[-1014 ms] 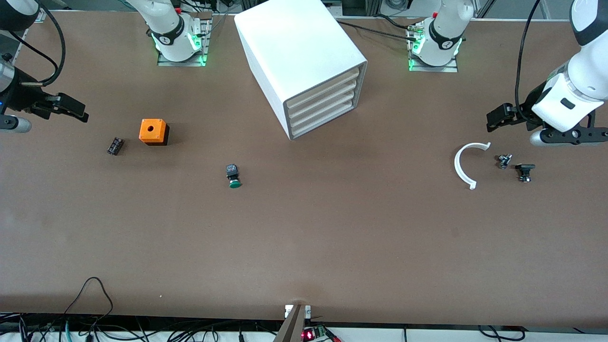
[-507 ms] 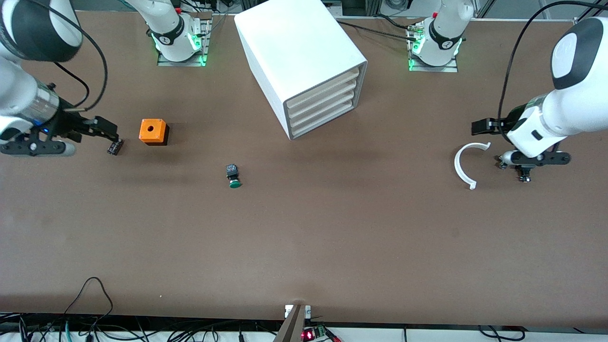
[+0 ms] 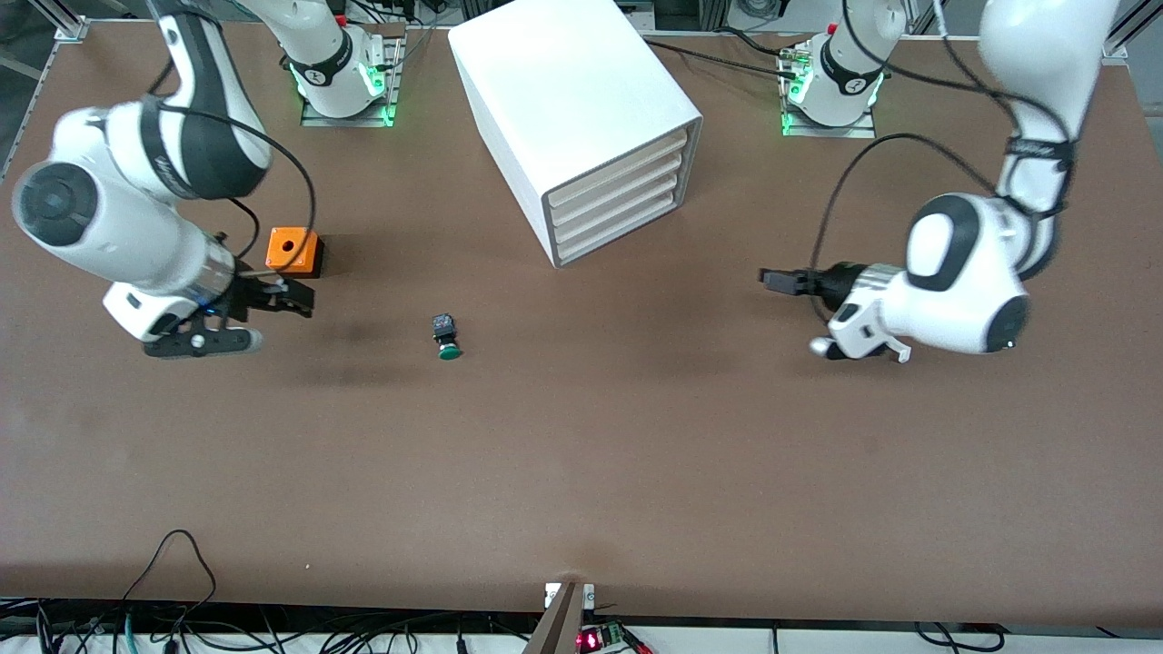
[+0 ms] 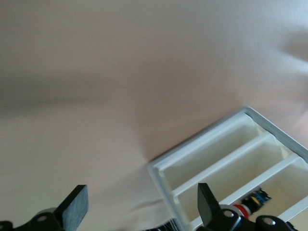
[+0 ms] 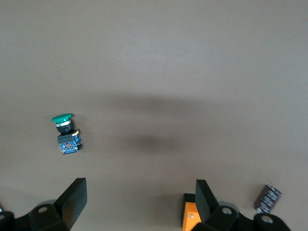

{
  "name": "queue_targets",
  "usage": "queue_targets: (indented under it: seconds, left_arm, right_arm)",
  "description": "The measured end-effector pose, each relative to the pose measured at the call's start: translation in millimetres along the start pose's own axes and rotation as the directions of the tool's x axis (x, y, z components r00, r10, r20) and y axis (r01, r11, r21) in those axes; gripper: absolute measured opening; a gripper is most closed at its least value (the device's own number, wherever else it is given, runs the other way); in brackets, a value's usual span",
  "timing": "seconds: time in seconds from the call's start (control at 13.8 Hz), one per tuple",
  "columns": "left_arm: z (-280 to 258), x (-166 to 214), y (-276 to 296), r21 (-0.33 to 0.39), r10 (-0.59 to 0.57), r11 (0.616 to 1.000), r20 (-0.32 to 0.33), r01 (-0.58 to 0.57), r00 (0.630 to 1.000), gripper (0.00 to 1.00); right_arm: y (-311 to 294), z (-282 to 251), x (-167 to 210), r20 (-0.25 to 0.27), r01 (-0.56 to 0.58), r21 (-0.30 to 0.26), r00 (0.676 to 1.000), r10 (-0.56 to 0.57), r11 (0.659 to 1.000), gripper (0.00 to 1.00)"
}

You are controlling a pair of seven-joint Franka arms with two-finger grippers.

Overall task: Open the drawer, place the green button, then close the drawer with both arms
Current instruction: 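Pull the drawer open with the left gripper while the right gripper reaches the button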

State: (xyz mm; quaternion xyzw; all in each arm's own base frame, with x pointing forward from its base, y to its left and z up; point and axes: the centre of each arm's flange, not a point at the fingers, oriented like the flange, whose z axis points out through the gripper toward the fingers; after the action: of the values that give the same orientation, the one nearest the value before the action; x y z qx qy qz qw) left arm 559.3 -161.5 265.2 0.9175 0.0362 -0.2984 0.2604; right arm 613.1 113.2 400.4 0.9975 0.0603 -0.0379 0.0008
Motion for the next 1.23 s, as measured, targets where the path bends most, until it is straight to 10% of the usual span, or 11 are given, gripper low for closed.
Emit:
queue_targets:
  seconds: [0.43,0.94,1.23]
  left_arm:
    - [145,-19,7,-0.292,0.148,0.950,0.112,-0.110,0.983,1.00]
    - [207,-46,29,-0.245,0.198,0.955,0.113,-0.166,0.974,0.96]
    - [224,-54,34,-0.218,0.201,0.960,0.098,-0.177,0.975,0.56]
  right_arm:
    - [-93,64,4,0.043,0.202,0.041,0.978,-0.203,0.979,1.00]
    - [-140,154,-25,-0.030,0.368,-0.004,0.929,-0.368,0.930,1.00]
    - [-142,186,-39,-0.026,0.390,0.000,0.920,-0.390,0.921,1.00]
